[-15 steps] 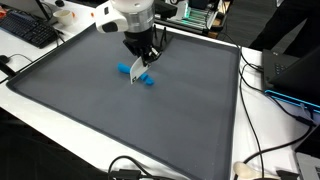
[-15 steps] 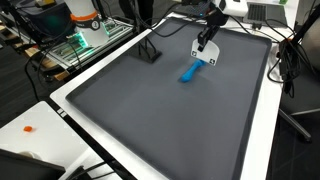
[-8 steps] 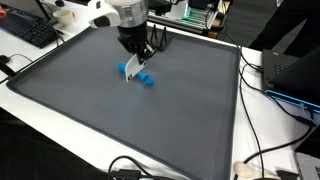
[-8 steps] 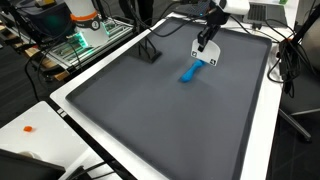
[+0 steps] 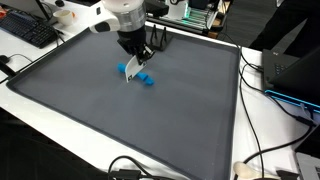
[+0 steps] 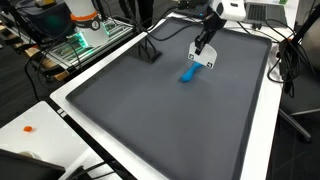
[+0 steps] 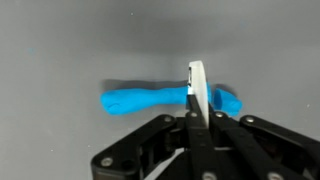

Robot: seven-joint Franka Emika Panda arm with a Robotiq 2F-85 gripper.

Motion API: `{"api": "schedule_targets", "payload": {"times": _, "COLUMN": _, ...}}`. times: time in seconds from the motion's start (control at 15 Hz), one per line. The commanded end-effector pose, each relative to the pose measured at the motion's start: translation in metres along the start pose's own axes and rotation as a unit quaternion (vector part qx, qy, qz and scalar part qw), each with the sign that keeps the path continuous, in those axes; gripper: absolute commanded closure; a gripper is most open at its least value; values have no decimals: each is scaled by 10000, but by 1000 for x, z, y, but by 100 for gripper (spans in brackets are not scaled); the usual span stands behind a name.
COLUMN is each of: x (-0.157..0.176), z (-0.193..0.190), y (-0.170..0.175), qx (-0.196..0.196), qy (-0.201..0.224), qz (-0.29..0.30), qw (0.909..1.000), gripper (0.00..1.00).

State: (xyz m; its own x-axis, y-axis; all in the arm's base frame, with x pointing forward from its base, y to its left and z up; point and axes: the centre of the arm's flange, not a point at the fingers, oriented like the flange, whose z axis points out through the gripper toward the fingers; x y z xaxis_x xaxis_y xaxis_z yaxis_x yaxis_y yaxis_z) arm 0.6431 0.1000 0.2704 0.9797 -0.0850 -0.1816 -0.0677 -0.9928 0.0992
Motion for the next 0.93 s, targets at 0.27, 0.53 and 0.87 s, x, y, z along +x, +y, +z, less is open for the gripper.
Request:
{"api": "schedule_targets", "payload": {"times": 0.27, "x": 0, "z": 24, "y": 2, "qx": 7, "qy": -111, "qz": -110, "qw": 9999, "gripper": 99}}
{"api": "schedule_targets", "payload": {"times": 0.53, "x": 2, "z": 32, "y": 1, "qx": 12, "qy": -148, "qz": -154, "qw": 9998, "gripper": 99}}
{"api": "schedule_targets", "payload": {"times": 0.87, "x": 4, "z": 45, "y": 1, "qx": -7, "qy": -210, "qz": -204, "qw": 9996, "gripper": 99}}
